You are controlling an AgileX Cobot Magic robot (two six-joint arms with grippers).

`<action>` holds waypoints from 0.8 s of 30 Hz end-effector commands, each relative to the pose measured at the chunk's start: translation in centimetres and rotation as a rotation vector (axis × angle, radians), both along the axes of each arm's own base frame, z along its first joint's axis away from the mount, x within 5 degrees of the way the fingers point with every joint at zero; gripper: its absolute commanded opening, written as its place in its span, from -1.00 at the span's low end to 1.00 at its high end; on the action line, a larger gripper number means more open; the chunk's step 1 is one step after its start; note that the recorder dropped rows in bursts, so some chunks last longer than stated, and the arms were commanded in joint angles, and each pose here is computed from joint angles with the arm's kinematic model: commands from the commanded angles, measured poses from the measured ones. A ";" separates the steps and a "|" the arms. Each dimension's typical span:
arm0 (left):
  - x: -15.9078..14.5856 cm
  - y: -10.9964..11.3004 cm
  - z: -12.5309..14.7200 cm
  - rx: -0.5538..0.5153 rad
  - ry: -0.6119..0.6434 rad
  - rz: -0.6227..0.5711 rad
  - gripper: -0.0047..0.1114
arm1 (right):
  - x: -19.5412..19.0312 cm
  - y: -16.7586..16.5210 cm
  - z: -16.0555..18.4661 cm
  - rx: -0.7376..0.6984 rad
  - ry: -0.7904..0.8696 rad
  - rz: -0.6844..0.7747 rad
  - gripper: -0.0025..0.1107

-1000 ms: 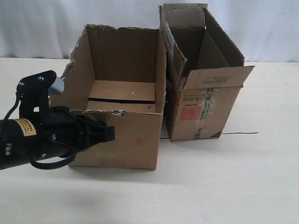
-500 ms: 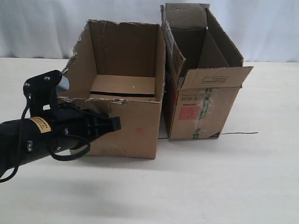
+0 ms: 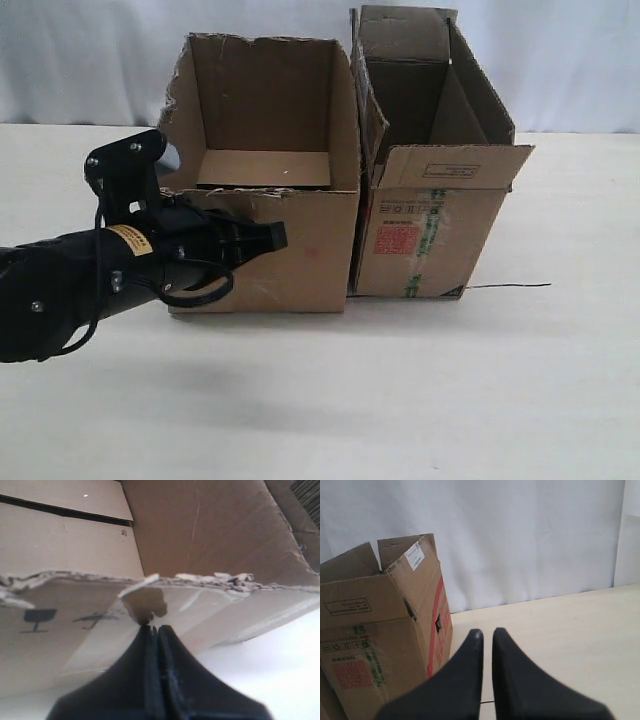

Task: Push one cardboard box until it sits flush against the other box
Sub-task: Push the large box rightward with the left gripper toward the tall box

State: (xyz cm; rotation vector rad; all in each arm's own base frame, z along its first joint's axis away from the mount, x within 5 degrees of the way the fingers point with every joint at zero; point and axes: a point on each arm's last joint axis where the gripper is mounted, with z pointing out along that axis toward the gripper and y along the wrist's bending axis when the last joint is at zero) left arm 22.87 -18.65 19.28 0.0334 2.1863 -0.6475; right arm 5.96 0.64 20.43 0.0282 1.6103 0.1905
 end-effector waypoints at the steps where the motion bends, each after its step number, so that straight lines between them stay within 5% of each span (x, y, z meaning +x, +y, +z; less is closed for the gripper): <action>1: 0.7 -0.6 0.1 -0.015 -0.025 0.014 -0.92 | 0.0 -0.1 -0.1 -0.007 -0.006 -0.008 -0.87; 9: 2.4 1.6 -0.3 0.024 -0.002 0.069 -0.92 | 0.0 -0.1 -0.1 -0.007 -0.006 -0.008 -0.87; 24: 2.3 1.8 -0.5 0.016 0.069 0.075 -0.92 | 0.0 -0.1 -0.1 -0.007 -0.006 -0.008 -0.87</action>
